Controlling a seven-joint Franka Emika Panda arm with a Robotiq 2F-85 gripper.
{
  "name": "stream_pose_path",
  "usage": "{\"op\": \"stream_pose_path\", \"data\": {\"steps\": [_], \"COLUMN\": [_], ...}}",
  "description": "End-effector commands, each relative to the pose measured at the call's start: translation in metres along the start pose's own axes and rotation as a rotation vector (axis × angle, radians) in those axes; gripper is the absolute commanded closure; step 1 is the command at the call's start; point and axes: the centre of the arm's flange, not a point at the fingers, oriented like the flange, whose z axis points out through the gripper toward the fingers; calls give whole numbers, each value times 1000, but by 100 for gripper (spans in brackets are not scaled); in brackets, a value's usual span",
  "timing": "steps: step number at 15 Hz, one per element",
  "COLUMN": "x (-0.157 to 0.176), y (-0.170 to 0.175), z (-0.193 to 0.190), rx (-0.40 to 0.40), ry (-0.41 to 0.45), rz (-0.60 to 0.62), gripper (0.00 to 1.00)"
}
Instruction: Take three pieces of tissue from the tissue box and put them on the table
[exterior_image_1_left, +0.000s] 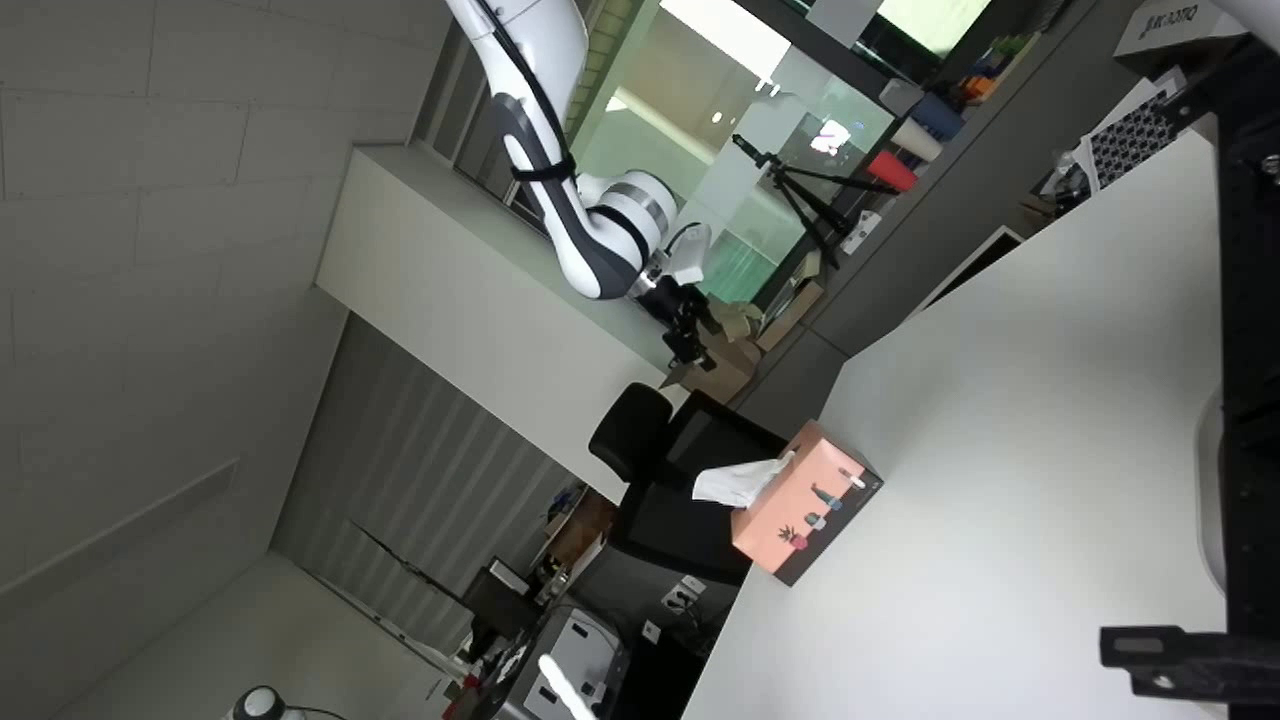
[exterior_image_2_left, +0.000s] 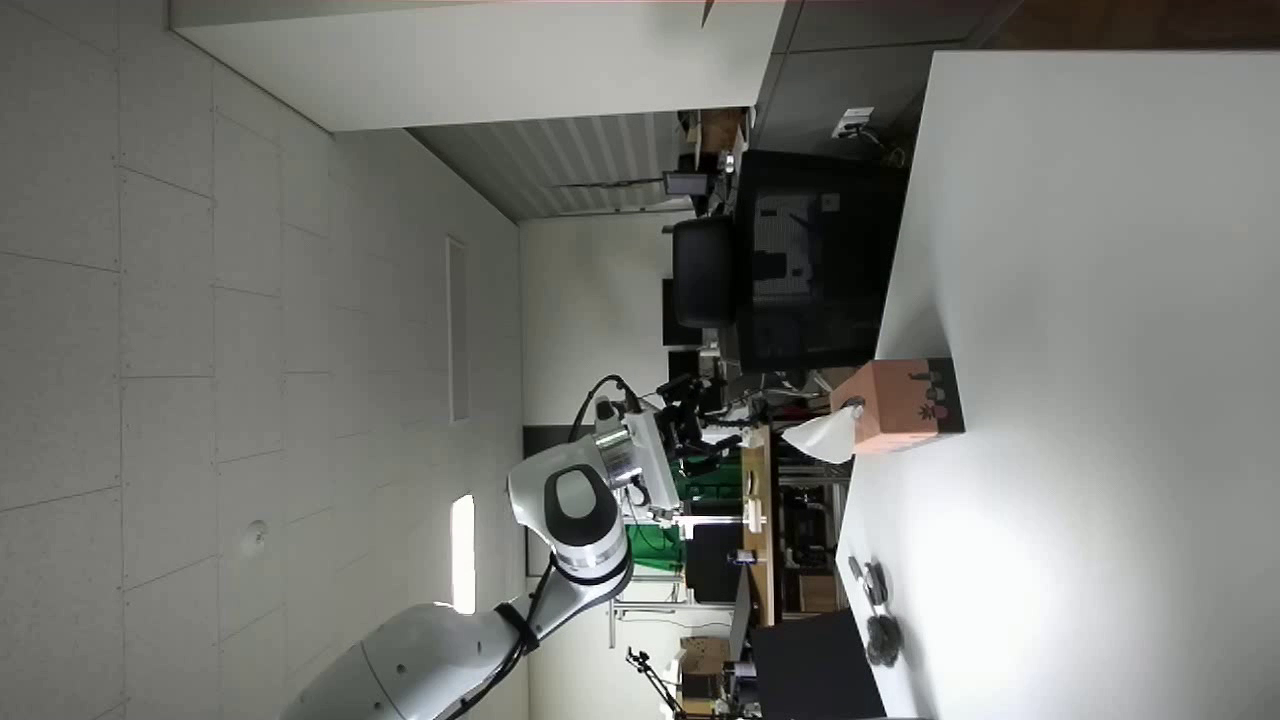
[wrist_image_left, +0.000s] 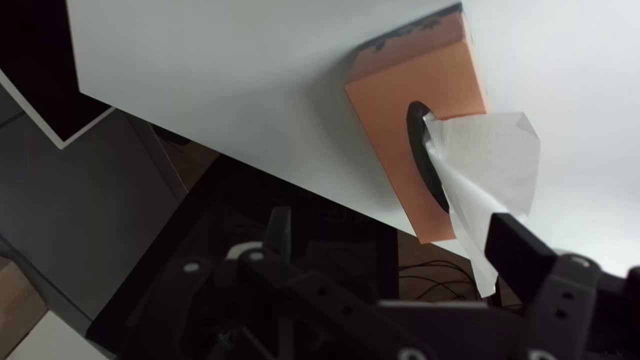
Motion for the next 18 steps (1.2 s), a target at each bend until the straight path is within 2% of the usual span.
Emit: {"op": "stream_pose_path", "data": {"steps": [1, 4, 7, 12, 18], "x": [28, 35, 42, 48, 59], "y": [-6, -40, -62, -93, -103], "z": [28, 43, 66, 102, 134], "rx": [76, 57, 44, 47, -10], "ry": [76, 151, 180, 145, 129], "rz": [63, 105, 104, 113, 76], "gripper": [0, 0, 0, 0, 0]}}
